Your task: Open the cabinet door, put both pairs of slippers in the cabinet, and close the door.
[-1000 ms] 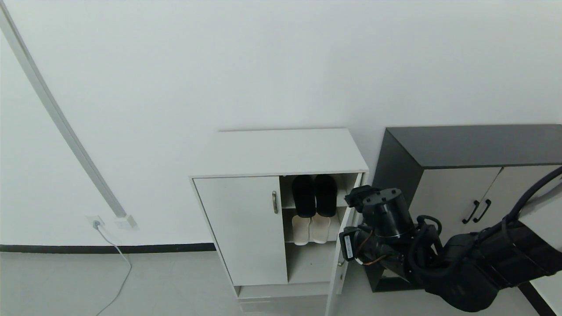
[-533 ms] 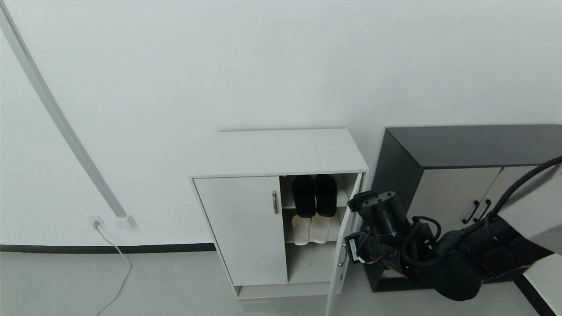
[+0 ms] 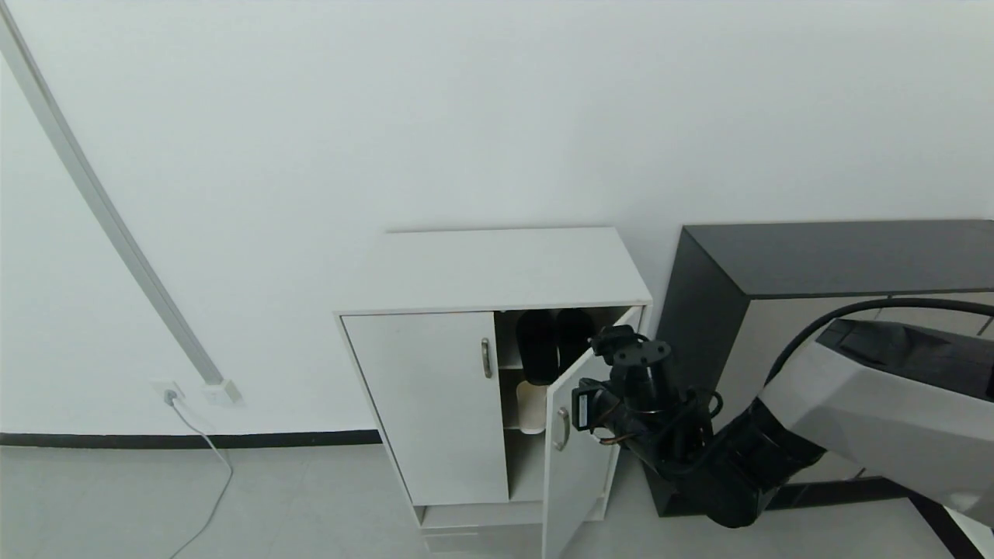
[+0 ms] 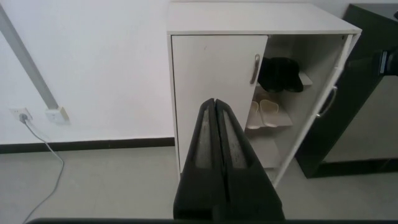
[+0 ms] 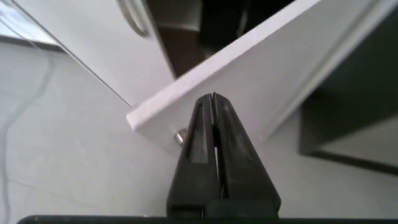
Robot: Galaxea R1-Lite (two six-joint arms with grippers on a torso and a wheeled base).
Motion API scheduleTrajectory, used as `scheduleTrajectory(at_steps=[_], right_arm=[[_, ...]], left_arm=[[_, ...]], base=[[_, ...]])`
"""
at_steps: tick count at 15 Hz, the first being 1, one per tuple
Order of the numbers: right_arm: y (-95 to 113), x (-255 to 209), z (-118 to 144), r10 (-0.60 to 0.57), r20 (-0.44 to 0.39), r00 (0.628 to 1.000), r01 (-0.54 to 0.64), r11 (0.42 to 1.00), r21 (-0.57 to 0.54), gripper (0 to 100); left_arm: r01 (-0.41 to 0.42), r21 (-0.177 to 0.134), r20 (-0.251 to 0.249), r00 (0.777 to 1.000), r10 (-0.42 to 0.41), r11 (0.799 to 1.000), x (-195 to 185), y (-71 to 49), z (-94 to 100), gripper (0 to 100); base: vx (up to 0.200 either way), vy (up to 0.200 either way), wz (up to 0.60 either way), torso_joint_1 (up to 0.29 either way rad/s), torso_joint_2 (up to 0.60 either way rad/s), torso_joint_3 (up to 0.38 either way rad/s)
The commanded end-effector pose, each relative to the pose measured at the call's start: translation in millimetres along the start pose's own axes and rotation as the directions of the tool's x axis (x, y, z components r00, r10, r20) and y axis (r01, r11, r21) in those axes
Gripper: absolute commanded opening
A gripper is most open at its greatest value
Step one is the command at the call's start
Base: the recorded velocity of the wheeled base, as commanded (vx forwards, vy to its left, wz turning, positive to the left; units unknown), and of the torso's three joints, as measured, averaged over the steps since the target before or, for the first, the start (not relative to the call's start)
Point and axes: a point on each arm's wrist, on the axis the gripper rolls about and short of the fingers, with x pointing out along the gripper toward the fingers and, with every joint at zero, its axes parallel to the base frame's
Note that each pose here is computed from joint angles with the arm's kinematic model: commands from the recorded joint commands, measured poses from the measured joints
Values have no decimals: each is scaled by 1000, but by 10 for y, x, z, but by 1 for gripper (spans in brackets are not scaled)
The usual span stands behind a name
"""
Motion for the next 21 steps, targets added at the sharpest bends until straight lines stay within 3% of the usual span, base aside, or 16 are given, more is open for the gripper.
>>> scheduleTrajectory(at_steps=[1, 6, 9, 19, 21], right_arm=[[-28, -26, -109, 25, -11, 1000, -25, 1000, 0, 0], [-135, -266, -347, 287, -1, 958, -287, 958, 6, 0], [-186, -342, -496, 366, 5, 931, -366, 930, -37, 0], [-191, -312, -582, 369, -1, 929, -369, 928, -49, 0], [-188, -312, -573, 370, 4, 929, -369, 928, -50, 0]], left_arm=[[-2, 0, -2, 1000, 2, 1000, 2, 0, -2, 0], [0, 3, 0, 1000, 0, 1000, 0, 0, 2, 0], [0, 4, 0, 1000, 0, 1000, 0, 0, 2, 0], [0, 3, -2, 1000, 0, 1000, 2, 0, -2, 0], [1, 1, 0, 1000, -1, 1000, 0, -1, 2, 0]], base=[[0, 0, 0, 0, 0, 0], [0, 0, 0, 0, 0, 0], [133, 0, 0, -2, 5, 5], [200, 0, 0, 5, 1, 3], [0, 0, 0, 0, 0, 0]])
